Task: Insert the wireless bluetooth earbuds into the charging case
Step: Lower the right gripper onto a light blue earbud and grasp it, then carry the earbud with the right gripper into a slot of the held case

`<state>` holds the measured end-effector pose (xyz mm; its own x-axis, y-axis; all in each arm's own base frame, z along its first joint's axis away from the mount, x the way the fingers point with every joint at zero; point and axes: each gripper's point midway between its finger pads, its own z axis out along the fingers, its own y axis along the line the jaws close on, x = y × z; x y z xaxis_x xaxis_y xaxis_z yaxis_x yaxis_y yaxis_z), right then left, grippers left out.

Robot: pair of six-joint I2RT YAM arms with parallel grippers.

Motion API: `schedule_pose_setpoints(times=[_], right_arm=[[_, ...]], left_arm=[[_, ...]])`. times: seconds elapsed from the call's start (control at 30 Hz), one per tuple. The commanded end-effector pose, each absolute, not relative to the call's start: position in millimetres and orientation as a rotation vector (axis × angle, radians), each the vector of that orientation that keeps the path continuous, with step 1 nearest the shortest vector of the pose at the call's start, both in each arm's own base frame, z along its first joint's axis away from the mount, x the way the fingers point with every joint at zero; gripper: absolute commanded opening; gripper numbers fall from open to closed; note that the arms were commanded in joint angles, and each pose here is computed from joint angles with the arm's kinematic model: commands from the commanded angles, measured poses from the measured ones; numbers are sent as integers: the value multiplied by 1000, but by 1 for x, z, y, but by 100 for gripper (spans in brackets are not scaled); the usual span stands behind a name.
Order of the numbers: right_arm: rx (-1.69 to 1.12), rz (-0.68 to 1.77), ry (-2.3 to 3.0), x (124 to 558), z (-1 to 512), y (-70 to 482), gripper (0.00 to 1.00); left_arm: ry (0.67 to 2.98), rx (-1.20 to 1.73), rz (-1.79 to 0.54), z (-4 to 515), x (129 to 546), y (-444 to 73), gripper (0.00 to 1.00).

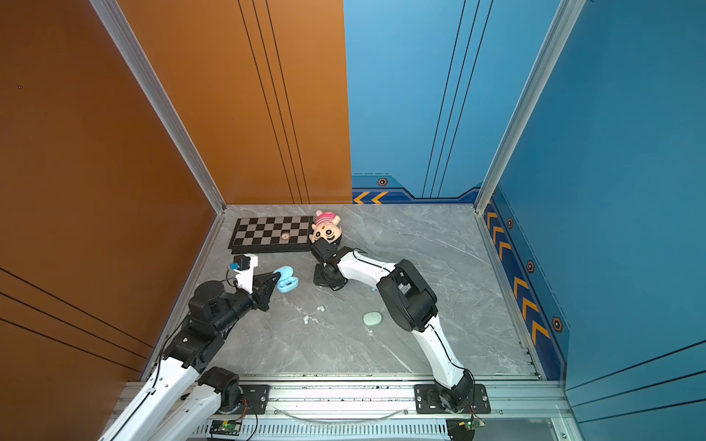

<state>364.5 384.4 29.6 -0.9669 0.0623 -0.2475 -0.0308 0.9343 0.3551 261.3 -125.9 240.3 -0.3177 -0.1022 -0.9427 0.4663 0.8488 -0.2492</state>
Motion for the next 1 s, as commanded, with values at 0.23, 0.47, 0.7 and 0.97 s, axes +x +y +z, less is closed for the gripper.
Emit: schedule_pose_setpoints(times=[0.23, 0.47, 0.7, 0.97], right_arm=[[-22, 518, 2719, 364, 94, 346, 12], [-45, 512, 2723, 338, 126, 305, 12], [-125, 582, 2697, 305, 167, 282, 13], [-272, 664, 2653, 275, 195, 283, 13]], left_arm=[[1742, 577, -590, 228, 248, -152, 0], [1679, 701, -548, 218, 255, -178, 0], [1638, 741, -525, 209, 275, -210, 0], [1605, 798, -587, 219, 287, -239, 0]])
